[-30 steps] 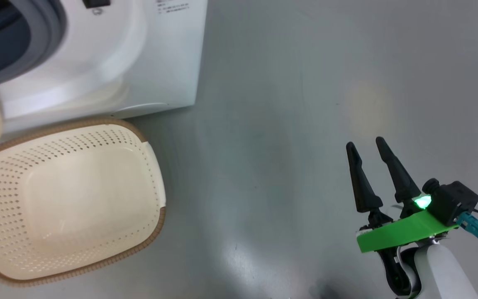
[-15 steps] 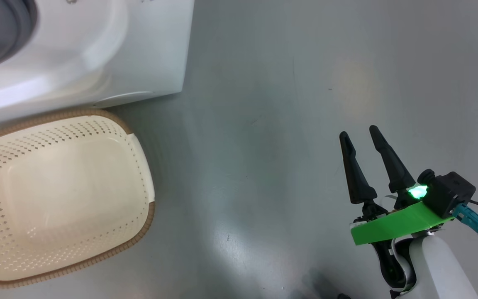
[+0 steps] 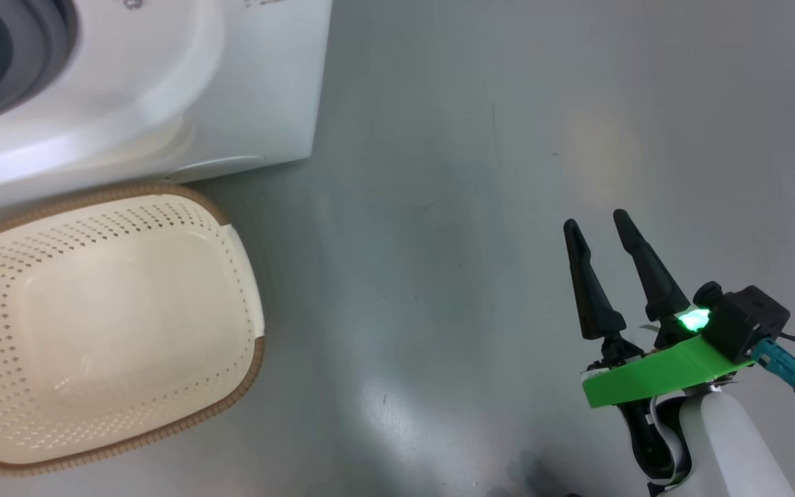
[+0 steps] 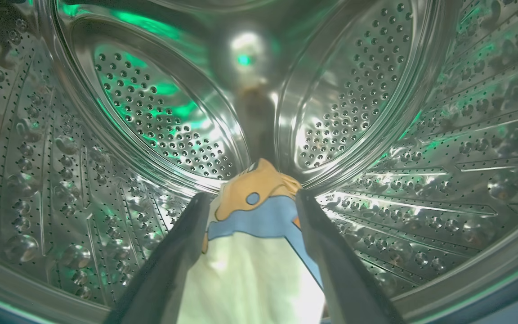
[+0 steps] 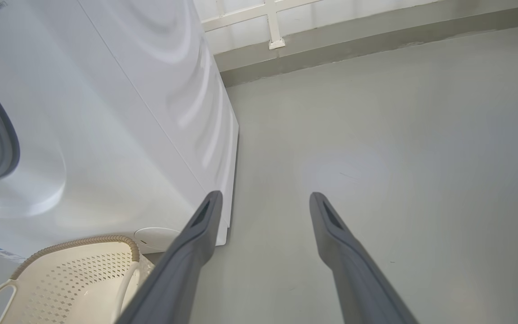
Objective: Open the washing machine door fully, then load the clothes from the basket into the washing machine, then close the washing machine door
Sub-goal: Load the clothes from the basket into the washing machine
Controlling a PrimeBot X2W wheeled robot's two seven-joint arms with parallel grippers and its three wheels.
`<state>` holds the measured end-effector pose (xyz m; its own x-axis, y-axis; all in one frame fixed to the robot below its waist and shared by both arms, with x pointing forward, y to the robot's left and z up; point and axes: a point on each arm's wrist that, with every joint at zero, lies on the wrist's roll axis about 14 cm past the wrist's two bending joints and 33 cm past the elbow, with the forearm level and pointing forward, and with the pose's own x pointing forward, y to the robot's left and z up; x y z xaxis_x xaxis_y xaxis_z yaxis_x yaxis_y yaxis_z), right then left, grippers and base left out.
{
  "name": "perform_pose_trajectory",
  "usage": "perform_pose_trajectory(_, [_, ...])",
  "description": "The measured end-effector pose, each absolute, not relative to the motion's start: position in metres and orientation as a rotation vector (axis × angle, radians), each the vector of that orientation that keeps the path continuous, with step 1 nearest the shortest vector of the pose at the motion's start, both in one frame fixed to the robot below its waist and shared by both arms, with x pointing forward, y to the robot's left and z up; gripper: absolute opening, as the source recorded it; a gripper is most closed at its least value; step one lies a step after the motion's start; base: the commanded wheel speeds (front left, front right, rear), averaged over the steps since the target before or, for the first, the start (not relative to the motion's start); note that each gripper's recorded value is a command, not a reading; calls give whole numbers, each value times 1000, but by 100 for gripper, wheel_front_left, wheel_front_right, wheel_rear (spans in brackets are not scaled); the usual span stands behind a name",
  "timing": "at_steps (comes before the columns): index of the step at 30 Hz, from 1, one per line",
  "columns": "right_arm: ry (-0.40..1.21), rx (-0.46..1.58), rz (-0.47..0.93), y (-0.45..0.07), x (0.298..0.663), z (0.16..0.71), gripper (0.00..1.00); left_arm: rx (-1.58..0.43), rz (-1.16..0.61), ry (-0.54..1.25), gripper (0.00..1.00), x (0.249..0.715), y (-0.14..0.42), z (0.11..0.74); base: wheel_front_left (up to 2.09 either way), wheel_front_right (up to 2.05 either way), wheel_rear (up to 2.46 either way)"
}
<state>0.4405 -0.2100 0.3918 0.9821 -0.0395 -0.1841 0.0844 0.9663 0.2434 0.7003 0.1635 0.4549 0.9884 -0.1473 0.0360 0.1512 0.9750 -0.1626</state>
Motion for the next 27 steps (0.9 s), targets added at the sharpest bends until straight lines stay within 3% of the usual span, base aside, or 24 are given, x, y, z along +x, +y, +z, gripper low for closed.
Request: perform_pose_trajectory(27, [125, 255, -32, -204, 446, 412, 100, -260, -133, 12, 100, 643, 162, 440, 0, 0, 0])
